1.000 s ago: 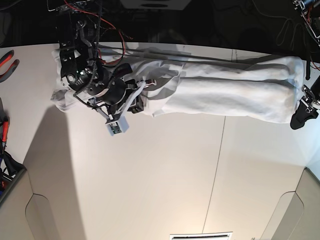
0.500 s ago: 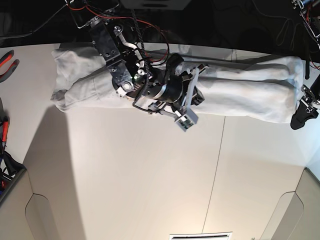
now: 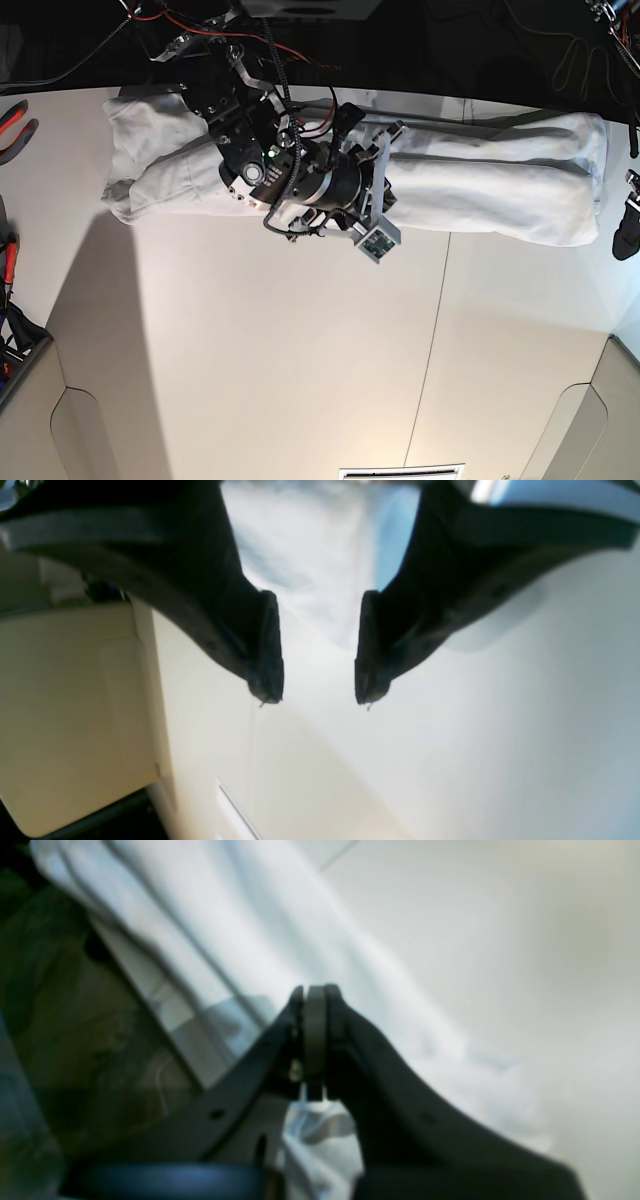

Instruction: Layout the t-shirt on the table in an organized manner, then fold the t-shirt properly

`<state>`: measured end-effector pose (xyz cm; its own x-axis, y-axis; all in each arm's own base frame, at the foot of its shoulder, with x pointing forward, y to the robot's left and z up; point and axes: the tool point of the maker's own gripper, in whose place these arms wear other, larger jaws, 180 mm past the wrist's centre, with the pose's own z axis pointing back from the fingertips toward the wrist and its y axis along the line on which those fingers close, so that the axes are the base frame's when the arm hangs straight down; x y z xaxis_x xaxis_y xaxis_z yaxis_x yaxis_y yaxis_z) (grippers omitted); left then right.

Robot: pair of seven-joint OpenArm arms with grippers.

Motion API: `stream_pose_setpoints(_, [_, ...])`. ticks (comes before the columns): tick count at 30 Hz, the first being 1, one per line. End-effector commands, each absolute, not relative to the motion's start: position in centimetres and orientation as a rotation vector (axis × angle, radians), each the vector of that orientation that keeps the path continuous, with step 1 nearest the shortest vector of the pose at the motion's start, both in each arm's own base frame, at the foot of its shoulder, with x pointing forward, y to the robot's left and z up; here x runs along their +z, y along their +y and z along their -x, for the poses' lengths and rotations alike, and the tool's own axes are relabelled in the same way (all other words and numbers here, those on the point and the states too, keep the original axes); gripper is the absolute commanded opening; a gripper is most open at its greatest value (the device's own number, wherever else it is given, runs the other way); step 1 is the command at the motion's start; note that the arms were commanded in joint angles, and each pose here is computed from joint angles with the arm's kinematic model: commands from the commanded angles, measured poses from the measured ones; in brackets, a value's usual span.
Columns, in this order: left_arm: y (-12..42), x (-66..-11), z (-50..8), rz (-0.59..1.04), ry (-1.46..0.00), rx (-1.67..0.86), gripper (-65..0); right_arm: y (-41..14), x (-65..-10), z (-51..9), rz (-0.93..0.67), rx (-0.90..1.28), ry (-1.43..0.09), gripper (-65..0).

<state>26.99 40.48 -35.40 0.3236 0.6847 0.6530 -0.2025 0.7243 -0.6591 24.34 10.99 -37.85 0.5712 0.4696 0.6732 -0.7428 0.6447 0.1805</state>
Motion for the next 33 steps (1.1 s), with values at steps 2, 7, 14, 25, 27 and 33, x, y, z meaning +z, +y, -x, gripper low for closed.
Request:
stream_pose_setpoints(2, [41.9,-33.9,-26.8,0.475,-1.138,0.595,-28.3,11.3,-37.6,-23.7,-0.509,0.739,-0.634,-65.0])
stream_pose_setpoints(7, [42.3,-36.4,-24.3,0.388,-1.079,0.606,-22.0,10.1,-39.6,-21.5,-0.498,0.736,-0.571,-65.0])
stream_pose_setpoints(14, [41.8,-39.9,-22.0,0.307,-1.008,0.624,-22.0,9.3,-40.3,-21.1,-0.480,0.741,-0.556,-65.0])
stream_pose_setpoints(25, [41.9,-43.1,-20.1,0.321,-0.974,0.739,-22.0,9.3,-40.2,-21.1,-0.481,0.741,-0.556,-65.0])
stream_pose_setpoints(27, [41.9,-43.0,-20.2,0.324,-0.978,0.742,-22.0,9.3,-40.2,-21.1,-0.481,0.741,-0.556,-65.0])
stream_pose_setpoints(33, [41.0,-42.0,-20.9,0.443,-1.004,0.797,-22.0,9.3,-40.2,-21.1,-0.481,0.741,-0.556,-65.0])
